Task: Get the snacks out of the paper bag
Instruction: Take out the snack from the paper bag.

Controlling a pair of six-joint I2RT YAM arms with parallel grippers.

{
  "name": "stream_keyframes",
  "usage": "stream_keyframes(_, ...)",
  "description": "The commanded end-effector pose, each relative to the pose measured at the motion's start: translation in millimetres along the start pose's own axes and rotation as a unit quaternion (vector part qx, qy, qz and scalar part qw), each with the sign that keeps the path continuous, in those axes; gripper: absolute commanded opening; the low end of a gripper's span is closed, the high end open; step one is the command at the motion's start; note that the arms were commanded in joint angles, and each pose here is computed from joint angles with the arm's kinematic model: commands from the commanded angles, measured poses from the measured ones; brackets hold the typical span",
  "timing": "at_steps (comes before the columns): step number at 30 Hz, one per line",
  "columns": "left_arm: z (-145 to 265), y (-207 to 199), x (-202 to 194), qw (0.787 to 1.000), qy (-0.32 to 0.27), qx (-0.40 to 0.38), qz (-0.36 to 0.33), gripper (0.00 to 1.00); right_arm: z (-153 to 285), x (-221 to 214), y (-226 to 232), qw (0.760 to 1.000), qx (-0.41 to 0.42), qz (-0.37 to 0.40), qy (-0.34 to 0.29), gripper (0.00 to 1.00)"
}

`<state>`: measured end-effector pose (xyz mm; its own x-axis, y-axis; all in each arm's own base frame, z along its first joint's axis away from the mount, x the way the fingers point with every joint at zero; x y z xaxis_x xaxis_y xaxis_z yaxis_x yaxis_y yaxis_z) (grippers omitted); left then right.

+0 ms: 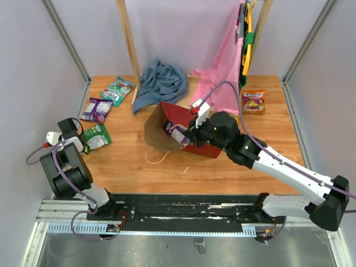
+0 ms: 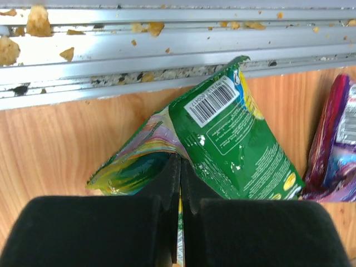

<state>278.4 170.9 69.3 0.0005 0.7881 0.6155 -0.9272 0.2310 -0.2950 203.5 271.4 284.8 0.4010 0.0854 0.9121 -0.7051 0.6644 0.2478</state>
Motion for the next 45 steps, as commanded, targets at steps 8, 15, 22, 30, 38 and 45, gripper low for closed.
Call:
stream_keyframes(8,27,4,22,0.999,-0.029,0.016,0.007,0.00,-2,14,16,0.999,0.035,-0.002,-0.008,0.01)
stream_keyframes(15,111,-44,47,0.963,-0.084,-0.255,-0.033,0.02,-5,13,19,0.999,0.042,-0.006,-0.003,0.01)
stream_keyframes(22,199,-75,32,0.884,-0.085,-0.452,-0.090,0.23,-6,14,19,0.999,0.044,0.001,-0.008,0.01)
stream_keyframes(30,287,-99,-3,0.761,-0.061,-0.609,-0.214,0.76,-12,13,20,0.999,0.051,0.006,-0.004,0.01)
stream_keyframes(38,343,-117,-32,0.605,-0.019,-0.737,-0.300,1.00,-3,14,32,0.990,0.138,0.010,0.021,0.01)
stream_keyframes(45,360,-115,-46,0.542,0.005,-0.779,-0.315,1.00,5,12,26,0.984,0.173,-0.009,0.049,0.01)
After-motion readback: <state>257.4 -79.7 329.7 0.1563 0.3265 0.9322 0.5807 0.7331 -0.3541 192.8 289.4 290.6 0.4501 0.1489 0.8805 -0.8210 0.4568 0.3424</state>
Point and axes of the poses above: each gripper's point midway between its finger pads, its own z axis back along the fingers, its own y axis along the line the jaws close on, x = y × z, the point moved 5 cm from there along z, back along the fingers, and after that the axes turned 10 degrees about -z, right-handed, at the moved point
